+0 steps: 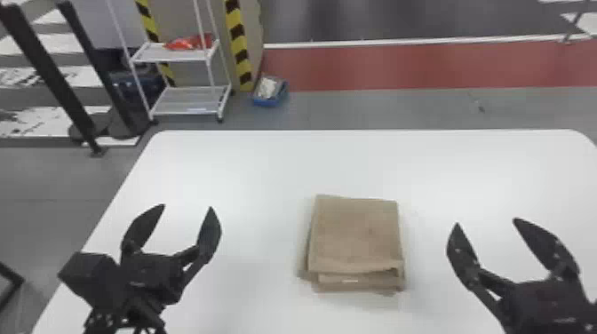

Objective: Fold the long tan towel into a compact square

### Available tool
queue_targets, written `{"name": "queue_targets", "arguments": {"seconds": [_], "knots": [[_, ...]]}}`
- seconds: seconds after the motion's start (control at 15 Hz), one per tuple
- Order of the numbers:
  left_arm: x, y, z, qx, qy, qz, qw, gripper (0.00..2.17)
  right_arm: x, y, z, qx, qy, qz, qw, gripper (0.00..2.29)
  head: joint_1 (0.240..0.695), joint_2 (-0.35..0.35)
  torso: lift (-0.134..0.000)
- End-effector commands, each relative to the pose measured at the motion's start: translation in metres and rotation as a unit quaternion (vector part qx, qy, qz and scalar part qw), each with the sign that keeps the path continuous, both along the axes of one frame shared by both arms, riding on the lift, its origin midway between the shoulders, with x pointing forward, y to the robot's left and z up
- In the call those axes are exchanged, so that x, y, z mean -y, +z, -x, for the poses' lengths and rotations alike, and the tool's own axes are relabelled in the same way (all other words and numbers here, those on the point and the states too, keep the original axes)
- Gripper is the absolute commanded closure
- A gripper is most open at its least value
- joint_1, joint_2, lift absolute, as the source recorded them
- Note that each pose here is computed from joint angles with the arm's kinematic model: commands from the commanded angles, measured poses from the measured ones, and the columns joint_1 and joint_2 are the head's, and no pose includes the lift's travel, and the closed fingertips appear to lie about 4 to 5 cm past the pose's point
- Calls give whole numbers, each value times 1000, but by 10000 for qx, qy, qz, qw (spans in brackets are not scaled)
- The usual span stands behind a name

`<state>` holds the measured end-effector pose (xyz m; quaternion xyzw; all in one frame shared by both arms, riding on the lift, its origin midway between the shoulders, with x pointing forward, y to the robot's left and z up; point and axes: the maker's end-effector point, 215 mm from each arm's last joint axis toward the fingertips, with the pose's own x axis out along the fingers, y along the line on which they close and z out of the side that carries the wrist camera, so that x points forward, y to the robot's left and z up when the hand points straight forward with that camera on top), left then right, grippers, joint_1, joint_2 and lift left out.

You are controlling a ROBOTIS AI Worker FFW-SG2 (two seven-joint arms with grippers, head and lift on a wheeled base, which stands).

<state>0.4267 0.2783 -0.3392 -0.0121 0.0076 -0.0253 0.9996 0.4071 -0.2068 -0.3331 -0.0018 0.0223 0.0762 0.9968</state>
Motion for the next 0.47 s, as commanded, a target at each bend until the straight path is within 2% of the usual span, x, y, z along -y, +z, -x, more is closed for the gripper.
{"name": "queue_targets", "arguments": {"seconds": [0.0,0.4], "knots": [[1,0,0,-6,4,12,10000,134,0,-2,-1,-20,-8,-8,10000,167,695,98,-124],[0,0,0,-6,18,7,10000,130,0,-3,-1,-44,-10,-5,10000,171,695,98,-124]]}}
